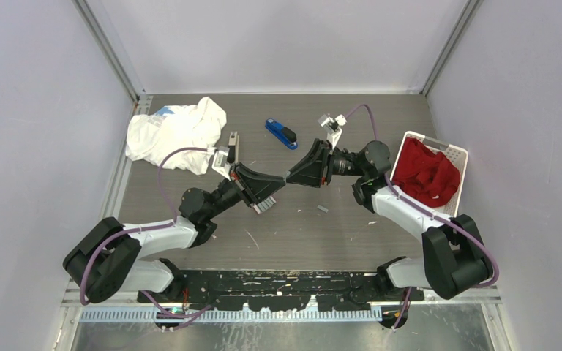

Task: Unload the staples from the stapler

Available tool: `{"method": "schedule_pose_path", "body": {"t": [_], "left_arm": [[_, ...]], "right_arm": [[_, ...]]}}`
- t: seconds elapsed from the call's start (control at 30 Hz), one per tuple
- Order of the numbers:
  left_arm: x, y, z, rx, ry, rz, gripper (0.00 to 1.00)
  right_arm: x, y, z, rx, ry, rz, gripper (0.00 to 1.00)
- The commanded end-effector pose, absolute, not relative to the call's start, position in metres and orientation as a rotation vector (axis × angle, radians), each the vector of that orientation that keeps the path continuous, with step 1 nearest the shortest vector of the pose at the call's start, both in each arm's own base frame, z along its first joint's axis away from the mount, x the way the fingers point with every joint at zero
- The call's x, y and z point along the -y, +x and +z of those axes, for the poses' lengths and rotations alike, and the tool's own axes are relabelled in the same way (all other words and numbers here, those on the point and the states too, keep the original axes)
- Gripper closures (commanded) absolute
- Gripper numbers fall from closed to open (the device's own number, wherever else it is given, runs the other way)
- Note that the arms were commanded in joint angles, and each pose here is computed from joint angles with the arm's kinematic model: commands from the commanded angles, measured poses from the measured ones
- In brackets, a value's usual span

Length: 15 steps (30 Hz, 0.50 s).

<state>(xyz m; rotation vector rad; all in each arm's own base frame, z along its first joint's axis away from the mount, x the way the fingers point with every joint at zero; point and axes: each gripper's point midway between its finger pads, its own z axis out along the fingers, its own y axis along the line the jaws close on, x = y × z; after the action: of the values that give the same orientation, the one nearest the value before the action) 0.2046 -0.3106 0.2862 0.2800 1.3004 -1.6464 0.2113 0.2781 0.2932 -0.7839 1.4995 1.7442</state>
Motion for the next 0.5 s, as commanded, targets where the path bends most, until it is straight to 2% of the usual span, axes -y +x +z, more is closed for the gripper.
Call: {"method": "schedule_pose_path", "body": {"t": [0.0,0.2,0.33,0.4,0.47], "left_arm": [[0.3083,0.1972,0.3104,-1.185,0.325,-1.657,0.97],[0.3084,0.1980,0.3070,-1.194,0.324,-1.653,0.97],[0.3099,0.1988,0.3035,-1.205,0.326,-1.654,0.97],[0.3101,0.1991,0.3019,-1.211,0.323,-1.656,0.92],[0.3085,0.1995,0.3020,-1.211,0.311,-1.653,0.80]], "right_arm": [[-0.2738,0.2080,0.3129,-1.400,-0.815,1.701,0.66],[-0.2735,0.2086,0.3127,-1.396,-0.817,1.695,0.77],[-0.2735,0.2097,0.3117,-1.399,-0.812,1.691,0.82],[-0.2740,0.2099,0.3107,-1.403,-0.813,1.690,0.82],[-0.2738,0.2104,0.3102,-1.404,-0.815,1.685,0.82]]}}
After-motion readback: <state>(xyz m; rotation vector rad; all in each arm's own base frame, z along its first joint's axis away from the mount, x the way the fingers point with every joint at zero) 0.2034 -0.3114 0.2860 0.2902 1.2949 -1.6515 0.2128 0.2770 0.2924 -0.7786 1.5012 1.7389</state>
